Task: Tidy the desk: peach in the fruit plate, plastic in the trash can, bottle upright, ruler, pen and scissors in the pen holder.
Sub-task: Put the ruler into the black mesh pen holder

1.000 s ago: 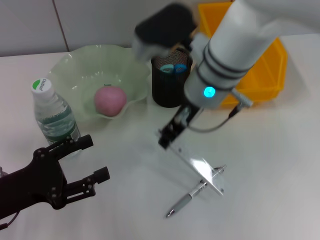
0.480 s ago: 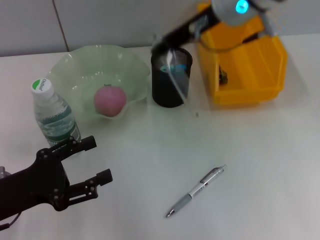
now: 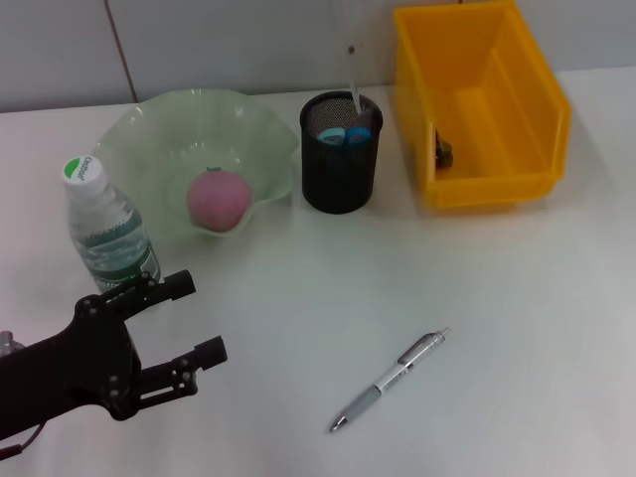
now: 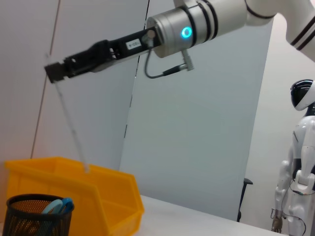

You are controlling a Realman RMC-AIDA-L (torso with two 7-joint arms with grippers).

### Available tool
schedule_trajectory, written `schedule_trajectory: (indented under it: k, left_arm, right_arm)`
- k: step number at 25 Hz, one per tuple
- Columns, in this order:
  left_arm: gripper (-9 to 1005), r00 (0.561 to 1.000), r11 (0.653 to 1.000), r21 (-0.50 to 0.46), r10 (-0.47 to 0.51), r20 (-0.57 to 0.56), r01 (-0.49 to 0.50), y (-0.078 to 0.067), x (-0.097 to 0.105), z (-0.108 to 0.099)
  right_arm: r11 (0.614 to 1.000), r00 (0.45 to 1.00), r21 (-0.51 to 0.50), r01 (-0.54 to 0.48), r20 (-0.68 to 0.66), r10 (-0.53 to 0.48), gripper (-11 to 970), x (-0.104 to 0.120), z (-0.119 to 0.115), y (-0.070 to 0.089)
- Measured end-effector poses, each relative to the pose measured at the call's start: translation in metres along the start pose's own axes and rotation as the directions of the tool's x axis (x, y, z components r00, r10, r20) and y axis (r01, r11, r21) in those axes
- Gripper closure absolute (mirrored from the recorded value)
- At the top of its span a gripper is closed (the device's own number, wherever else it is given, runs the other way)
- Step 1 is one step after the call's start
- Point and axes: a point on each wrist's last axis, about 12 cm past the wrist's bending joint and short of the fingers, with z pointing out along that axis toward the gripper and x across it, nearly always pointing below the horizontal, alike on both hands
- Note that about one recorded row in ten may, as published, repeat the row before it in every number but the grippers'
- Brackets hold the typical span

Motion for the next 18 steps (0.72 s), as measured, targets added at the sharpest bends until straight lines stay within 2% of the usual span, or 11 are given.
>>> schedule_trajectory:
  k: [4,12,18]
  left_arm:
    - [154,1.000,1.000,0.002,0.000,0.002,0.000,0.000,0.000,0.001]
    - [153,1.000,1.000,0.004,0.002,0.005,-0.002,-0.001,0.000,0.001]
    - [153,1.000,1.000,0.003,0.004,0.006,-0.004,-0.001,0.000,0.001]
  right_arm:
    - [1.000,0.999,0.029,0.004,0.049,-0.006,500,0.006,0.013,-0.001]
    - [0.999,0.998,0.053,0.010,0.065,-0.014,483,0.029,0.046,0.003]
    - [0.998,0.998,0.064,0.006,0.060,-0.010,470,0.041,0.059,0.004]
